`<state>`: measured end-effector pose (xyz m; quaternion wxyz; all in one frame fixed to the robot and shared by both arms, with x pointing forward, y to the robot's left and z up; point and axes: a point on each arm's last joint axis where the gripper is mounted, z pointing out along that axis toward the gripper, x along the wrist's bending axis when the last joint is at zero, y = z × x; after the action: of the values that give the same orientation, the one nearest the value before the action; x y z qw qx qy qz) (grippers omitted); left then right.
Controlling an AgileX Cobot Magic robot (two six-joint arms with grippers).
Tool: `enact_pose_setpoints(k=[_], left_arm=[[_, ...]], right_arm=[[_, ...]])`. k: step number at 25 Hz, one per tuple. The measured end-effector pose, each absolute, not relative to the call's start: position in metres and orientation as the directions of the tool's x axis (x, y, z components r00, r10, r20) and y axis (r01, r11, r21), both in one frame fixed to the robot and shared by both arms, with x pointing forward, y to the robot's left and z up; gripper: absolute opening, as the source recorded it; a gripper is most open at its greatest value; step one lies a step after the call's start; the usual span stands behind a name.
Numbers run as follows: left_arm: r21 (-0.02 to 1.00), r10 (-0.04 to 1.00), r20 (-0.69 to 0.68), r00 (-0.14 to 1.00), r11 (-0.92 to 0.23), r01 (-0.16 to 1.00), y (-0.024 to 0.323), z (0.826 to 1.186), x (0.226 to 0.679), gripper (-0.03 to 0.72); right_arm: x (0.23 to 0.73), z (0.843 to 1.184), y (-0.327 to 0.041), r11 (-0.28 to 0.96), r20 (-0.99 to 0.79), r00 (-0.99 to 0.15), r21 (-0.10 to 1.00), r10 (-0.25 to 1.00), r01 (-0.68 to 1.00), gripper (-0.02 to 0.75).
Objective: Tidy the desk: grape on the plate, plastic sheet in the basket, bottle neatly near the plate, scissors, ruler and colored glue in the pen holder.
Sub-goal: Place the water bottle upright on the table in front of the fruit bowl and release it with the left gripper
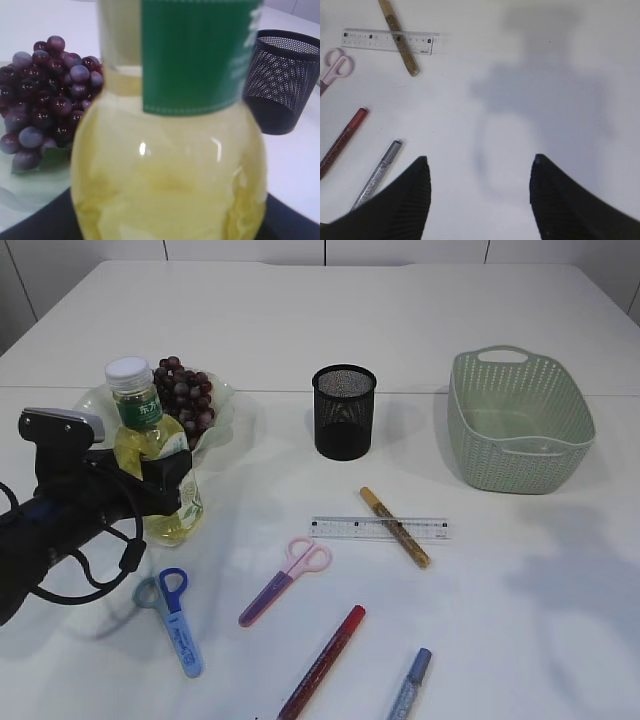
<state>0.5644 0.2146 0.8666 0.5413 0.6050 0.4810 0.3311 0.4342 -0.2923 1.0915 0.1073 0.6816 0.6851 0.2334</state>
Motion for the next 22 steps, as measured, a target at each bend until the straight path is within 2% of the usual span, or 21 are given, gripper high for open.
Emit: enact_pose_setpoints(k=[5, 13, 22], left_arm=[[0.974, 0.941, -0.117, 0.319, 0.046, 0.222, 0.214, 0.867, 0.565, 0.475], [0.977, 0.941, -0.092, 0.326, 0.021, 0.214, 0.214, 0.869, 0.565, 0.608], [0.993, 0.938, -0.029, 0.346, -0.012, 0.116, 0.213, 0.897, 0.566, 0.626]], right_arm=[[0.434, 1.091, -0.292, -0.037, 0.17, -0.048, 0.466, 0.984, 0.884, 0.49], [0.434, 1.092, -0.292, -0.038, 0.169, -0.048, 0.468, 0.984, 0.883, 0.49], [0.434, 1.092, -0.292, -0.038, 0.169, -0.048, 0.468, 0.984, 0.883, 0.489]])
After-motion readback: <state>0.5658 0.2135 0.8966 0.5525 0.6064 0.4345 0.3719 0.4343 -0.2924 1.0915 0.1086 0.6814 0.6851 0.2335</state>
